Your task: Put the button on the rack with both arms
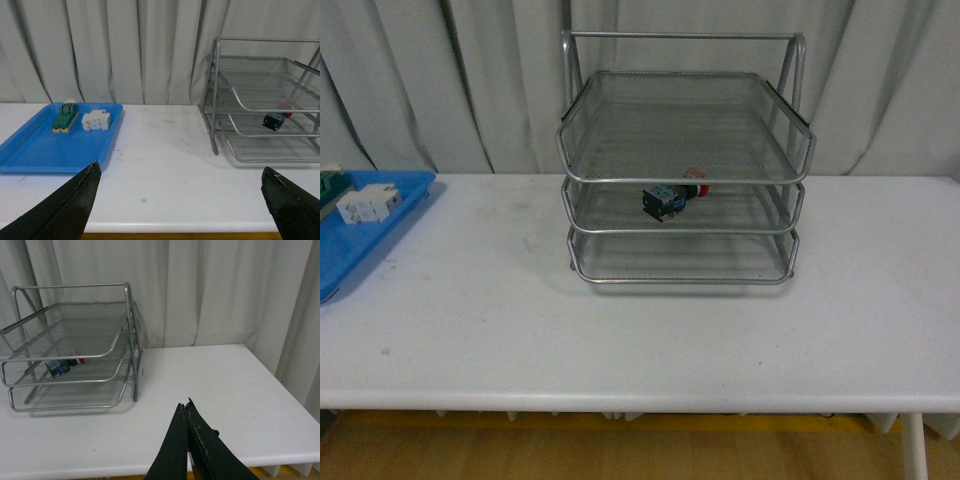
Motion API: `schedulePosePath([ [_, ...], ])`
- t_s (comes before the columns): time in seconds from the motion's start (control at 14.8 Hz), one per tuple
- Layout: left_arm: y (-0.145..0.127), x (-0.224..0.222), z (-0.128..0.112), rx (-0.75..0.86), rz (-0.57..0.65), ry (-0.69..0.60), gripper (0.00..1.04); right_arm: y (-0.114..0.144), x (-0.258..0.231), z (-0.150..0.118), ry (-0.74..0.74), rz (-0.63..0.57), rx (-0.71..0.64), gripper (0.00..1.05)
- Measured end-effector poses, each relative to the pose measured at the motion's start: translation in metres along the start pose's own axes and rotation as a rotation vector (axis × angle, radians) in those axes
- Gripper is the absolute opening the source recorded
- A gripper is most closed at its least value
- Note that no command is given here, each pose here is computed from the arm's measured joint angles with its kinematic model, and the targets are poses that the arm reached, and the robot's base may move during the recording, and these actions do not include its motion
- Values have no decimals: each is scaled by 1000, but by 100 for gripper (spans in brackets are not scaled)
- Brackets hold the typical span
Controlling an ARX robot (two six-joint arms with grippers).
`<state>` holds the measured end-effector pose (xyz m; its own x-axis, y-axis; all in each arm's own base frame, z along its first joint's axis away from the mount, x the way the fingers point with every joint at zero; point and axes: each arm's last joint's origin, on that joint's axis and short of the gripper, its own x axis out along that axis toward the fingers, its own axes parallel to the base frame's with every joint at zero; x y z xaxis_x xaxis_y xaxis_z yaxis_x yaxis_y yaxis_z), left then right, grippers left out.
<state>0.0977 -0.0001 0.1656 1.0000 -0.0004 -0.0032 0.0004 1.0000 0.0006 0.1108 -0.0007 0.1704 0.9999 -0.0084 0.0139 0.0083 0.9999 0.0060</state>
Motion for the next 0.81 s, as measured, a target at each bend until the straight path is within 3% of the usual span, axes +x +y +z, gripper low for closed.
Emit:
schedulePosePath([
  [0.34, 0, 0, 0, 0, 0, 0, 98, 0, -11, -7, 51, 2, 0, 2],
  [0.41, 0, 0, 0, 0, -1, 1, 98, 0, -14, -2, -8, 3, 0, 2],
  [0.61, 0, 0, 0, 0, 0, 0, 98, 0, -14, -3, 10, 3, -1, 2],
  [0.81, 0, 0, 0, 0, 0, -1, 98, 0, -14, -3, 10, 3, -1, 32],
])
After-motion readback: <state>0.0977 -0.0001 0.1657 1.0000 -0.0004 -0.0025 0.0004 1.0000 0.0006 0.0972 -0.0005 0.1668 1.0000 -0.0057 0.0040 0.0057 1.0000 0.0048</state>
